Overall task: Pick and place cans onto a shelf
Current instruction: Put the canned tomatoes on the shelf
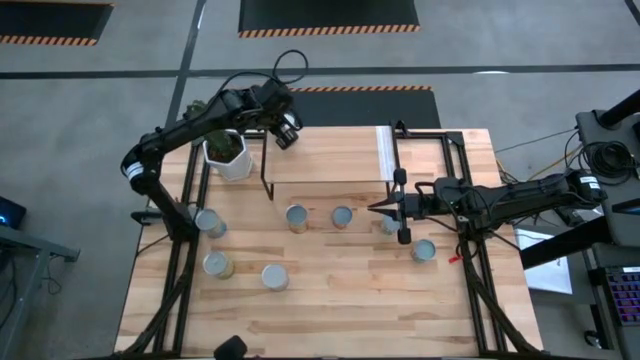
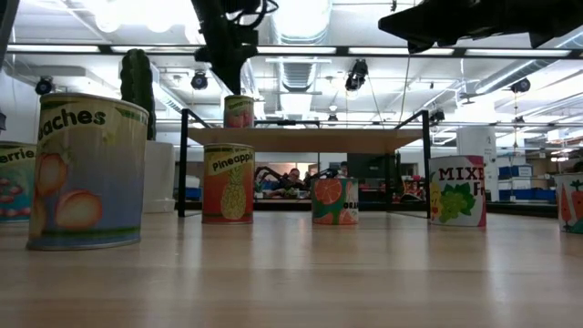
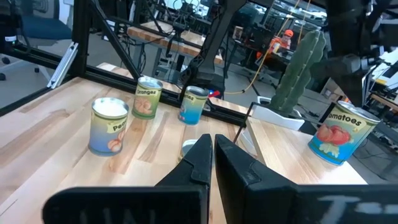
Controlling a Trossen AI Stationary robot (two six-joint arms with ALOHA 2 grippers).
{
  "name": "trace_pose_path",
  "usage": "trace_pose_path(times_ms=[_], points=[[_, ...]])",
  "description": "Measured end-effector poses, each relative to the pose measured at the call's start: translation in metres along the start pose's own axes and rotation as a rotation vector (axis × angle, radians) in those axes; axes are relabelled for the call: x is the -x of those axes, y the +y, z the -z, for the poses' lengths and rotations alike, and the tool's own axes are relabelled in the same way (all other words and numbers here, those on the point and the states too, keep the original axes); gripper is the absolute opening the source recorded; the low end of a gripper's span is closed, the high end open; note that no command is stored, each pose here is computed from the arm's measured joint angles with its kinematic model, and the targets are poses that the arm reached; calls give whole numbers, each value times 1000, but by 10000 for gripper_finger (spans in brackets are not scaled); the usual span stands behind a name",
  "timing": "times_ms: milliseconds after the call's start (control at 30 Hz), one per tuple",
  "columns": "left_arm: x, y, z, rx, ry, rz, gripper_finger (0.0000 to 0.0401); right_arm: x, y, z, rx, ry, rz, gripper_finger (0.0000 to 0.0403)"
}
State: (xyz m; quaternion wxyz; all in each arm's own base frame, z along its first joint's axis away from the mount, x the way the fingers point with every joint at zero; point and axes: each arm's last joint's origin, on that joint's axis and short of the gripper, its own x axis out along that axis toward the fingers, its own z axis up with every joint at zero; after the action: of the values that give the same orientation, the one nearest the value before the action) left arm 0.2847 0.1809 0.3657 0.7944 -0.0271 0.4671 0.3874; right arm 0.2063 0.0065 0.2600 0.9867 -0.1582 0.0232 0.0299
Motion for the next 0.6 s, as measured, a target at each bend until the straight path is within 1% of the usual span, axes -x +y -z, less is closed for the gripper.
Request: trace_pose_path(times_ms=[233, 400, 600], points=[[-16, -6, -2, -12, 30, -9, 0, 0, 0, 1, 7, 10, -1, 9], [-17, -6, -2, -20, 39, -10, 0, 0, 0, 2, 7, 22, 21, 9], [-16, -6, -1, -22, 43, -8, 0, 0, 0, 2, 6, 29, 19, 9]])
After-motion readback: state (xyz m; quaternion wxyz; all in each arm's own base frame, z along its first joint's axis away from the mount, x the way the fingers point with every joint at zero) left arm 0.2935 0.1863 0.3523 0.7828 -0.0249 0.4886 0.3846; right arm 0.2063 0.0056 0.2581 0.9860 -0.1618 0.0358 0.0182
